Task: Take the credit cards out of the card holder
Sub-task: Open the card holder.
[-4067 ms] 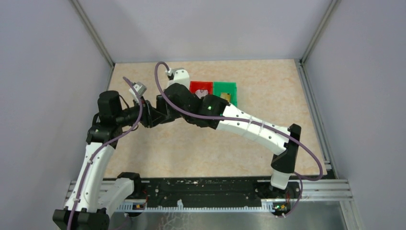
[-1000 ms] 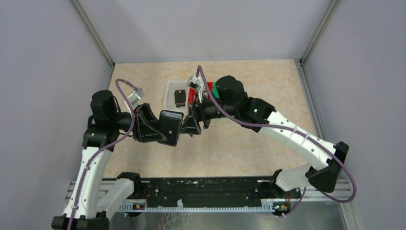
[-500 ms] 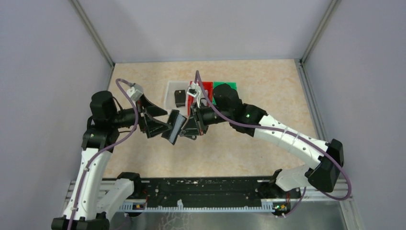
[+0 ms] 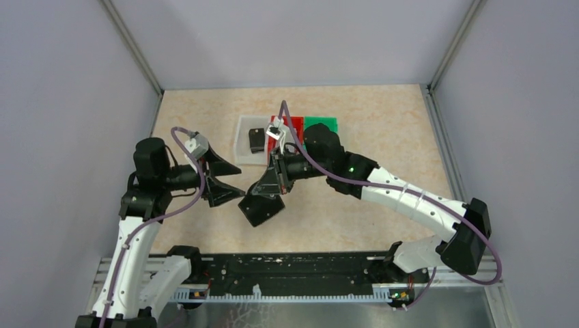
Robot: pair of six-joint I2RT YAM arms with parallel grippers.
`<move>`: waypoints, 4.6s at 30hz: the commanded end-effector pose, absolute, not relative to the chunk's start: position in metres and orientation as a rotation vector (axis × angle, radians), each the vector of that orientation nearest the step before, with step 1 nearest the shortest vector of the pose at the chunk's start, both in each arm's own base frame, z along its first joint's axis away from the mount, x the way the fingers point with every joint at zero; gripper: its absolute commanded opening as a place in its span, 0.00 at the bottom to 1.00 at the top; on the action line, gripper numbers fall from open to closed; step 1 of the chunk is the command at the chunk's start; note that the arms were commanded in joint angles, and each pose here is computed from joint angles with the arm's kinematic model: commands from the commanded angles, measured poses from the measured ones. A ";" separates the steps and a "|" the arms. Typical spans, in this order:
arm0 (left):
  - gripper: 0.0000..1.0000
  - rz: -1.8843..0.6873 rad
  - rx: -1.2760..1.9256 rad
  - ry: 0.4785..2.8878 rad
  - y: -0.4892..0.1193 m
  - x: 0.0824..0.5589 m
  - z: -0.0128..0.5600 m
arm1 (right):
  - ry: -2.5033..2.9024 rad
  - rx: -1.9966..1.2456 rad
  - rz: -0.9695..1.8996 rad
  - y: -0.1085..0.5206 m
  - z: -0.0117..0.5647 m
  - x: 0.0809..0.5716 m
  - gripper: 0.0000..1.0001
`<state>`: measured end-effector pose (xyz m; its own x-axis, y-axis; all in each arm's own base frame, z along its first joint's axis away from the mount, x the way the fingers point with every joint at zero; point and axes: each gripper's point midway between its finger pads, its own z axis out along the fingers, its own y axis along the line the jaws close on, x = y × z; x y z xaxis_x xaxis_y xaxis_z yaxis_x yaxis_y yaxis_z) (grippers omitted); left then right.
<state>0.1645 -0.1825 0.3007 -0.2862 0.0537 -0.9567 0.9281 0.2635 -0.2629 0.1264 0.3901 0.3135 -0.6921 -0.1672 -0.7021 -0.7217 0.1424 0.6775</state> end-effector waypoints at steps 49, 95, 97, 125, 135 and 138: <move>0.95 -0.804 1.524 1.034 -0.172 0.091 0.322 | 1.646 -1.493 1.173 0.355 0.409 0.093 0.00; 0.98 -1.080 1.390 1.035 -0.185 0.093 0.330 | 1.550 -1.742 1.432 0.428 0.391 0.048 0.00; 0.92 -1.118 1.375 1.049 -0.186 0.092 0.331 | 1.543 -1.738 1.433 0.428 0.392 0.048 0.00; 0.90 -1.320 1.340 1.002 -0.185 0.058 0.363 | 1.477 -1.709 1.428 0.424 0.408 0.048 0.00; 0.95 -1.387 1.364 0.994 -0.182 0.035 0.361 | 1.436 -1.712 1.429 0.431 0.417 0.051 0.00; 0.99 -1.362 1.370 0.986 -0.181 0.033 0.363 | 1.445 -1.714 1.422 0.430 0.414 0.052 0.00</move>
